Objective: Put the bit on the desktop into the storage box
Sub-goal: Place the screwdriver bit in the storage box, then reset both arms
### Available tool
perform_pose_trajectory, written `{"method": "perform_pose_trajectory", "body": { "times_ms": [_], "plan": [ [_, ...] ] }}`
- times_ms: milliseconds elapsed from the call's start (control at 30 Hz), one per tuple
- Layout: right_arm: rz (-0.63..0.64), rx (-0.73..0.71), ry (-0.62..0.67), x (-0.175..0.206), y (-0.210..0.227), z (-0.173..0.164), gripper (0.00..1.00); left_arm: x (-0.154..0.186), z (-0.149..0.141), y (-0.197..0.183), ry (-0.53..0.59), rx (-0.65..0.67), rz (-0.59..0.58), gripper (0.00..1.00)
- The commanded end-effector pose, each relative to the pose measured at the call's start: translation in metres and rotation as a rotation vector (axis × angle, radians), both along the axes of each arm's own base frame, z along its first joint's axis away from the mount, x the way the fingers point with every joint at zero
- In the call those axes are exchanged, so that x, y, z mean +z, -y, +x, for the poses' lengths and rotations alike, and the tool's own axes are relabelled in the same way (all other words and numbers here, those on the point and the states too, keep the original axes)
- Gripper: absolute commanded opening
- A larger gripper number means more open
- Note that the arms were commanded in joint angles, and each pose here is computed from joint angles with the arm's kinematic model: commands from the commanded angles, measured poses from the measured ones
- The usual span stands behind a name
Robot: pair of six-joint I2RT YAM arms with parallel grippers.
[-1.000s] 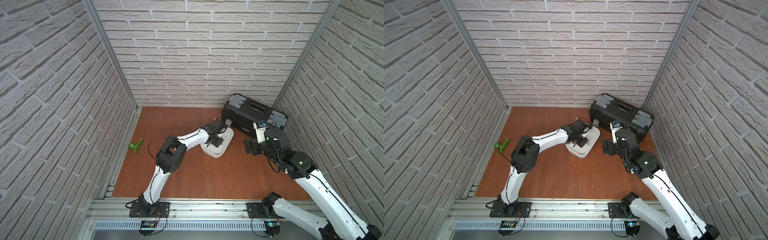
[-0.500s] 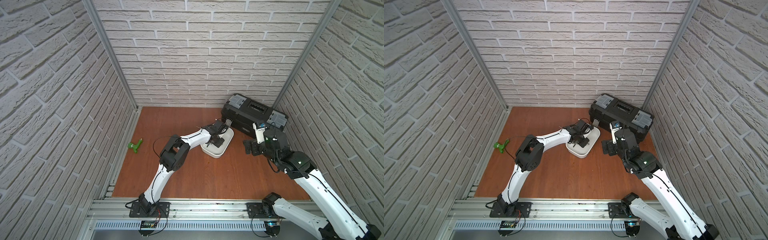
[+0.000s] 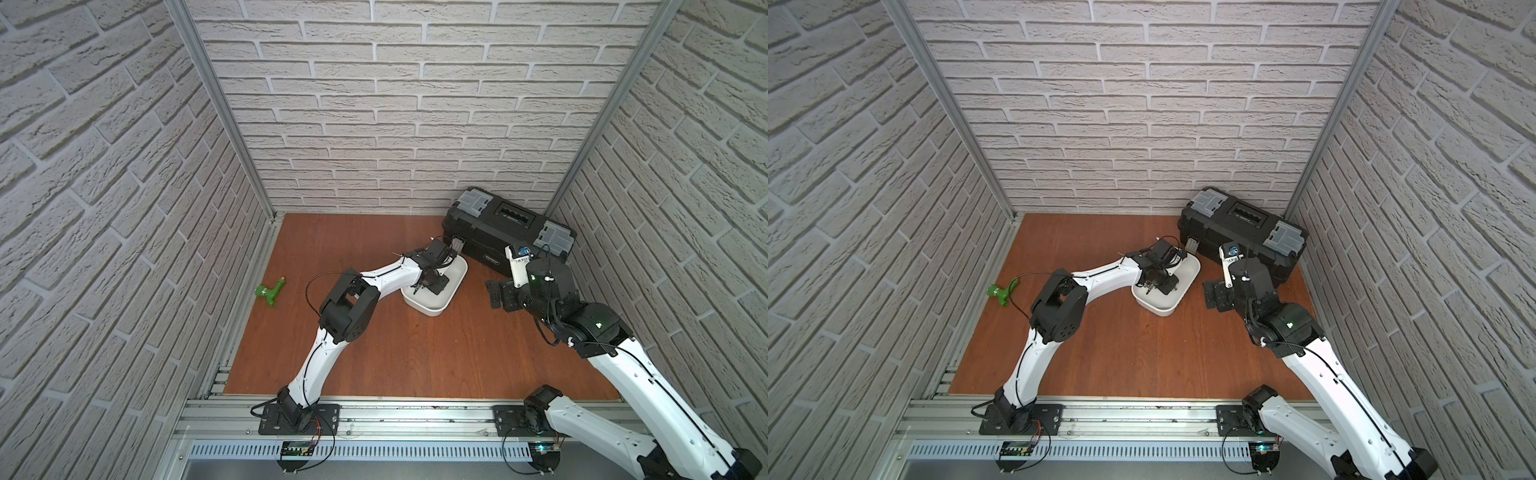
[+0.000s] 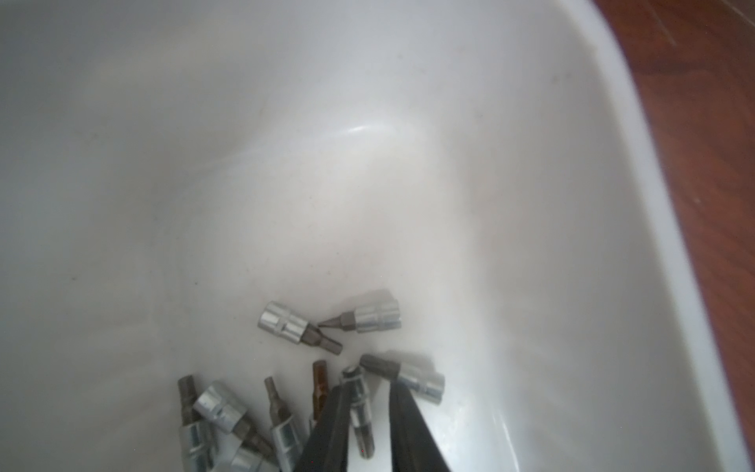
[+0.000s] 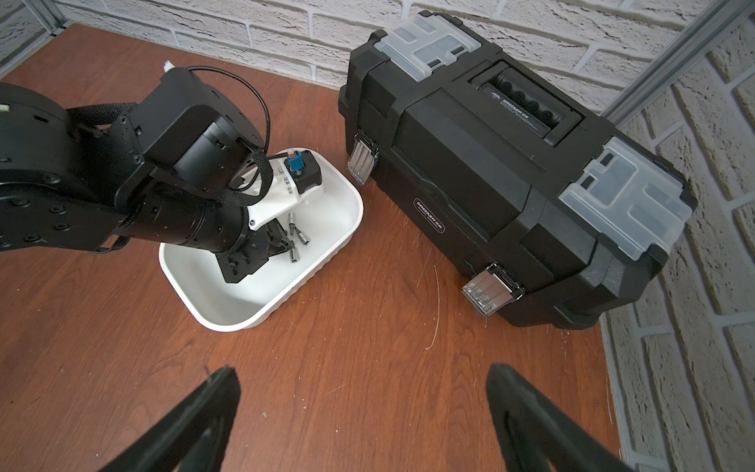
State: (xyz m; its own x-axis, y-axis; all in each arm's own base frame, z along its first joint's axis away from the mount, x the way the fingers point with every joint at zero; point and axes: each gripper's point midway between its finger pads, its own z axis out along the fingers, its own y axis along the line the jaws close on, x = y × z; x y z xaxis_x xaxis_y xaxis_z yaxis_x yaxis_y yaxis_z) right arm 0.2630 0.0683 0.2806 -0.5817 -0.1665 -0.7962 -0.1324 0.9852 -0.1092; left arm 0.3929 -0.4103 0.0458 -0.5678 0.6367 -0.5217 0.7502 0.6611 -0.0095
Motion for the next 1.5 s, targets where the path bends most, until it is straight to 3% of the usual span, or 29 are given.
{"method": "perform_pose_trajectory", "body": {
  "times_ms": [0, 633, 1167, 1467],
  "plan": [
    [0.004, -0.013, 0.029, 0.004, 0.002, 0.002, 0.99, 0.027, 0.002, 0.000, 0.022, 0.002, -0.042, 0.25],
    [0.025, -0.024, 0.046, 0.008, 0.004, -0.001, 0.99, 0.111, -0.017, -0.032, 0.153, 0.035, -0.107, 0.45],
    [0.074, -0.091, 0.136, 0.018, 0.015, -0.004, 0.99, 0.194, -0.052, -0.119, 0.342, 0.160, -0.120, 0.68],
    [0.073, -0.182, 0.208, 0.019, 0.034, -0.009, 0.99, 0.212, -0.066, -0.198, 0.402, 0.368, -0.162, 0.77]
  ]
}}
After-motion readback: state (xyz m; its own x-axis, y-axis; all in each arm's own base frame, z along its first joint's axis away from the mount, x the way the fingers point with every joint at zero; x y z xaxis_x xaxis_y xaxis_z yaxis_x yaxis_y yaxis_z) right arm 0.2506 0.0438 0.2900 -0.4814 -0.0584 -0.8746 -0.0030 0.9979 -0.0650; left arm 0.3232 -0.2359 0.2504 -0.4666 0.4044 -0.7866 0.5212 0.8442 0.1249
